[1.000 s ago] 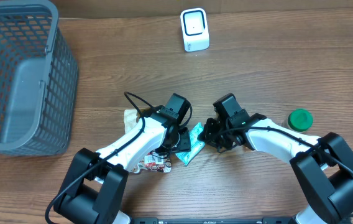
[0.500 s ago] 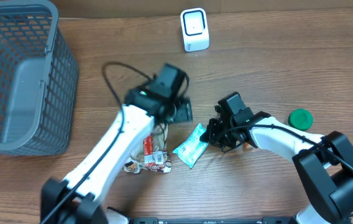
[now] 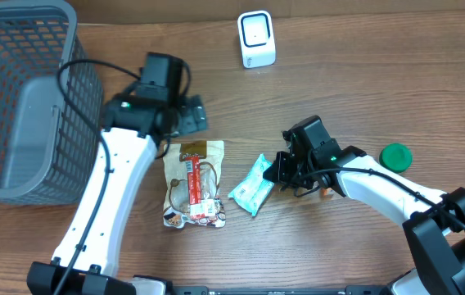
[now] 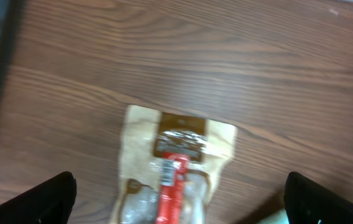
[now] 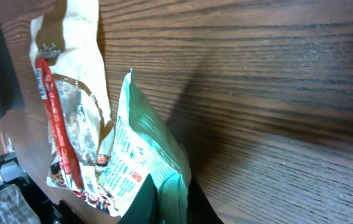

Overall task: Scan the item barcode
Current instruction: 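Open the left gripper and retract the left arm toward the basket, then lift the wipes pack off the table with the right gripper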

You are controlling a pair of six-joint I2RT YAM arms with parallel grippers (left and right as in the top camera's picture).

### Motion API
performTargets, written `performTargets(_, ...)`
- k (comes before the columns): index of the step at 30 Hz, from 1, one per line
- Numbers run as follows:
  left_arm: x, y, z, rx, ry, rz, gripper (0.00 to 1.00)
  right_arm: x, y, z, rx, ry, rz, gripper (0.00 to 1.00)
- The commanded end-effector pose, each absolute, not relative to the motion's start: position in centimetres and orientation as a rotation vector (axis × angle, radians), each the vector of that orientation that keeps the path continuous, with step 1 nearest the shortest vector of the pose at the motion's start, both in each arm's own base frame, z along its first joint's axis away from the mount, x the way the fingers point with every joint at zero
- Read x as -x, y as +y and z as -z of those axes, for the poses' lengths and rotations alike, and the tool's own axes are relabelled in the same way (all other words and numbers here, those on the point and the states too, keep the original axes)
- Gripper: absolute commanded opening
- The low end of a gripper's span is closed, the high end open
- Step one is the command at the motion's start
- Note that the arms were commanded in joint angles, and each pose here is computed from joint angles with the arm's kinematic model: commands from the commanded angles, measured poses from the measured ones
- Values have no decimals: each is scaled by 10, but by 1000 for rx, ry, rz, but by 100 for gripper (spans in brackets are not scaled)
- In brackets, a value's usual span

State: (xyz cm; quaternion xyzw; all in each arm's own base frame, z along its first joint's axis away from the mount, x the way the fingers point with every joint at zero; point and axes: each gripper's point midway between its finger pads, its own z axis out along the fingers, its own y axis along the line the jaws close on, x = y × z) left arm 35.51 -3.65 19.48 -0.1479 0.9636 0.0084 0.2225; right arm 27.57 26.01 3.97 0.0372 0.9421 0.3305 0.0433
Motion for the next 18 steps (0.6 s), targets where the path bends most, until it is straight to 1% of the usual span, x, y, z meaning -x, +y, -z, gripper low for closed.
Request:
performTargets(1, -356, -14, -200, 445, 2641, -82, 100, -286, 264, -57, -69, 2818, -1029, 4)
performTargets(5, -353, 0, -198, 496, 2647, -101, 100, -285, 265, -57, -67, 2820, -1028, 4)
performTargets(18, -353, 0, -198, 496, 2647, -100, 100, -286, 265, -57, -67, 2819, -1029, 4)
